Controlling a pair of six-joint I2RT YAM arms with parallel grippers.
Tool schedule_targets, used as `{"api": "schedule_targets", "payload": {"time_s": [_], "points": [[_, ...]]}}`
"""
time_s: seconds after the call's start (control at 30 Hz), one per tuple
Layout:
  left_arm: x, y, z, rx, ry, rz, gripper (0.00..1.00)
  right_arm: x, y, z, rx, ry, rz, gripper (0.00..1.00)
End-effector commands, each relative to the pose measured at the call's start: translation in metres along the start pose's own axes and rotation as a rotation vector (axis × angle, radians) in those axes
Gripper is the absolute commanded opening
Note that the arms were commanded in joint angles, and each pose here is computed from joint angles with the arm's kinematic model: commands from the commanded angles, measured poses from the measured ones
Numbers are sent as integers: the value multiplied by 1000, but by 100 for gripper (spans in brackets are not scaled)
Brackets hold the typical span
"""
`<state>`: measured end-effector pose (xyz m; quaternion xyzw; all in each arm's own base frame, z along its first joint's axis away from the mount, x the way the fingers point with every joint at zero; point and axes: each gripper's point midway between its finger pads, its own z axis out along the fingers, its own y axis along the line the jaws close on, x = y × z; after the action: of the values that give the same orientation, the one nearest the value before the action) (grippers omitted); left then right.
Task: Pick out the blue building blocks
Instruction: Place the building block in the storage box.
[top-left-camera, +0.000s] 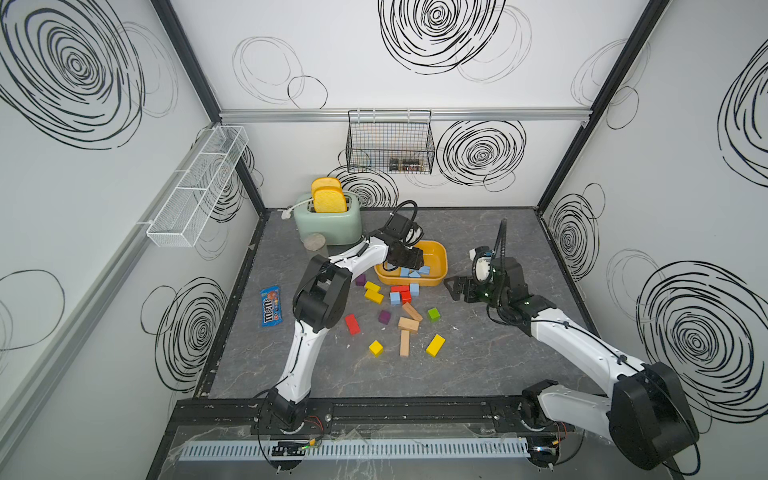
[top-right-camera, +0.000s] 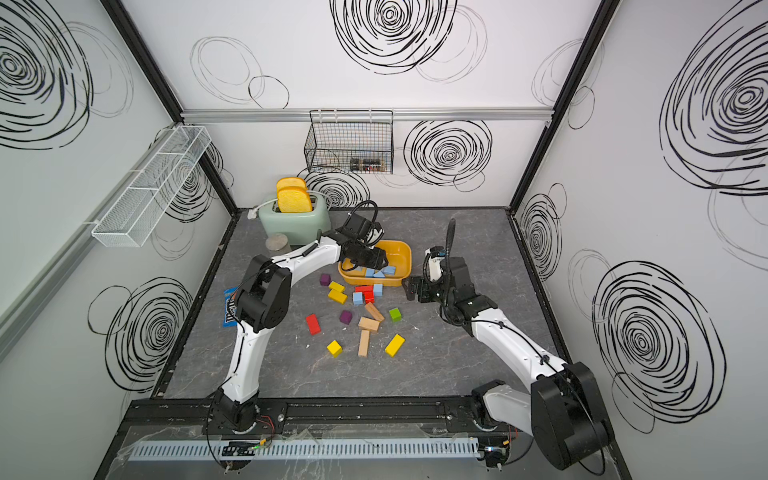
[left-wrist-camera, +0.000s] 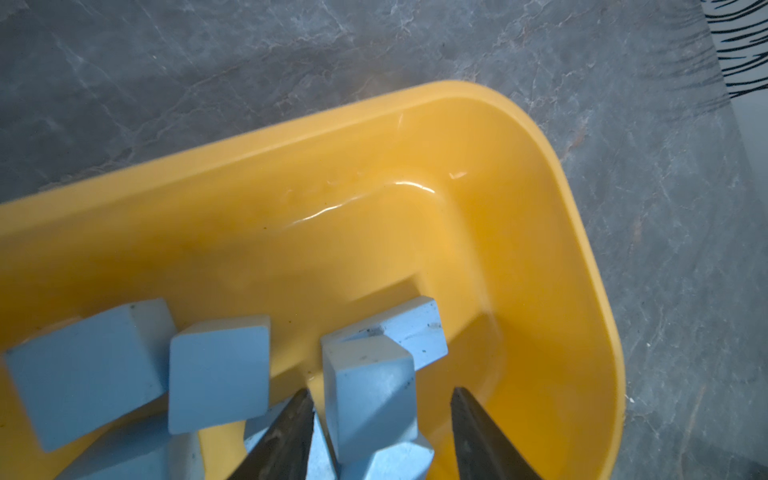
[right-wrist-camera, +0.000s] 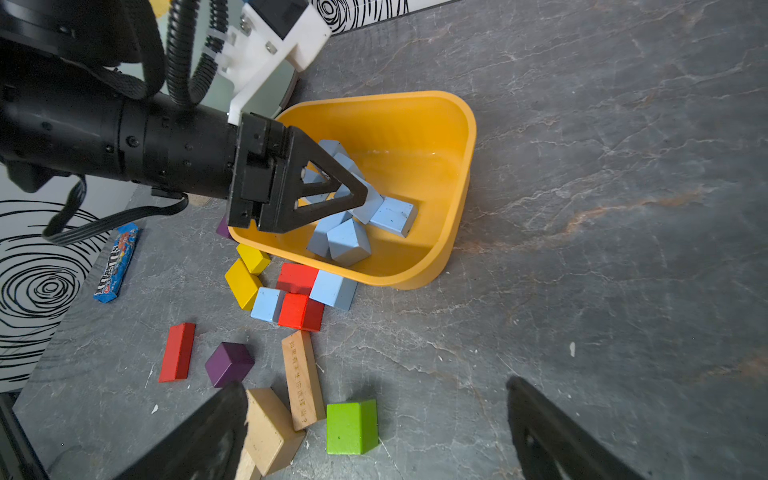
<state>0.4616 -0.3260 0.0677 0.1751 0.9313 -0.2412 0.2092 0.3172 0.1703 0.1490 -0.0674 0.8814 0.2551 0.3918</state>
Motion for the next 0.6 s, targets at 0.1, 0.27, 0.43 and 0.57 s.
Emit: {"api": "schedule_targets", "payload": {"time_s": [0.1,0.27,0.43,0.57], "points": [[1,-3,-16,-33,-12,39,58,-7,3,-5,-7,-18,-15,98],[-1,-3,-10,-47,-1,37,56,-7,2,-6,-1,-20,-17,98],[-6,-10,-20,-43,-16,52,53,-5,1,-5,0,-15,-17,98],[-4,-12,-33,-44,-28,65,50,-4,1,-5,-3,-14,-15,98]]}}
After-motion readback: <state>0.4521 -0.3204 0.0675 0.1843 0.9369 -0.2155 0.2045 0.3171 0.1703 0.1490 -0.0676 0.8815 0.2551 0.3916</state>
